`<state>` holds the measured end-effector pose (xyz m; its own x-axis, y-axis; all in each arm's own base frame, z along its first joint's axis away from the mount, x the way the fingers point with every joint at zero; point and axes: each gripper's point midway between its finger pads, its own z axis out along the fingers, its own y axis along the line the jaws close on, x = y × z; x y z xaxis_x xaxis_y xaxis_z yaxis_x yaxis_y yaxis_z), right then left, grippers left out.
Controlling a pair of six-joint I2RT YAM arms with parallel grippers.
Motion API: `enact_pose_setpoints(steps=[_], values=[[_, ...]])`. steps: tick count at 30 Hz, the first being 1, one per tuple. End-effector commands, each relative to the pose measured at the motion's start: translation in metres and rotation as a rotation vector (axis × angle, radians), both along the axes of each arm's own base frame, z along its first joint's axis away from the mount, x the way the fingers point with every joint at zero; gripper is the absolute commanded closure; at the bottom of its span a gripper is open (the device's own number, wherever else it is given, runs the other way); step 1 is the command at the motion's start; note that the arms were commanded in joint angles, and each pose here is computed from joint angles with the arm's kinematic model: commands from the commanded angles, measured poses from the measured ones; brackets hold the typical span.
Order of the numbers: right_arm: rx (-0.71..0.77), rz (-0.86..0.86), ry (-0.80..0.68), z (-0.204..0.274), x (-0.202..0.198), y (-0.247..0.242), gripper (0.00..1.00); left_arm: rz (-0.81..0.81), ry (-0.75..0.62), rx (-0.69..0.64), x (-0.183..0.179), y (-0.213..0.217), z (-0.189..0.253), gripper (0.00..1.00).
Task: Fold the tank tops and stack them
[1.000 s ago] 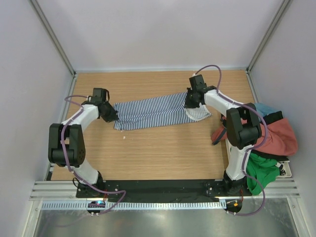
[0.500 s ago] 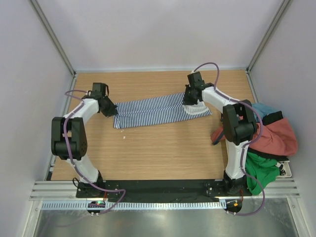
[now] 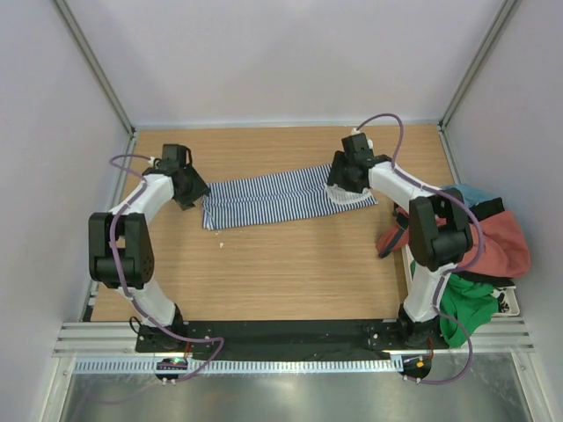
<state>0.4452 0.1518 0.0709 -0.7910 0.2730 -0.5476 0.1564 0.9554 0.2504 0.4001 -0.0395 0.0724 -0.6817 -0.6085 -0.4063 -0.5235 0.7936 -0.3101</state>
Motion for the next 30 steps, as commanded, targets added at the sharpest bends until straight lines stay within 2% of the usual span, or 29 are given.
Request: enact_pose_setpoints(steps=[1, 3, 6, 12, 16, 25, 26, 29, 30], values=[[0.024, -0.03, -0.098, 0.033, -0.01, -0.008, 0.38, -0.011, -0.085, 0.031, 0.012, 0.006, 0.034, 0.44], [0.038, -0.034, -0.113, 0.039, -0.02, -0.009, 0.47, -0.021, -0.088, 0.032, 0.015, 0.006, 0.034, 0.44], [0.075, -0.044, -0.098, 0.032, -0.042, -0.011, 0.52, -0.034, -0.085, 0.028, 0.022, 0.004, 0.032, 0.47], [0.065, -0.133, -0.062, 0.006, -0.064, -0.027, 0.51, -0.05, -0.062, 0.029, 0.05, 0.002, 0.022, 0.46], [0.088, -0.159, -0.041, -0.006, -0.06, -0.029, 0.47, -0.063, -0.053, 0.018, 0.071, -0.002, 0.015, 0.42], [0.127, -0.203, -0.041, -0.014, -0.038, -0.029, 0.47, -0.068, 0.005, 0.019, 0.085, -0.004, -0.019, 0.44], [0.128, -0.203, -0.037, -0.015, -0.037, -0.029, 0.47, -0.069, 0.008, 0.019, 0.087, -0.004, -0.021, 0.45], [0.131, -0.207, -0.033, -0.018, -0.033, -0.029, 0.49, -0.069, 0.022, 0.019, 0.092, -0.005, -0.031, 0.58], [0.128, -0.211, -0.033, -0.019, -0.032, -0.03, 0.5, -0.065, 0.028, 0.017, 0.092, -0.004, -0.033, 0.69]])
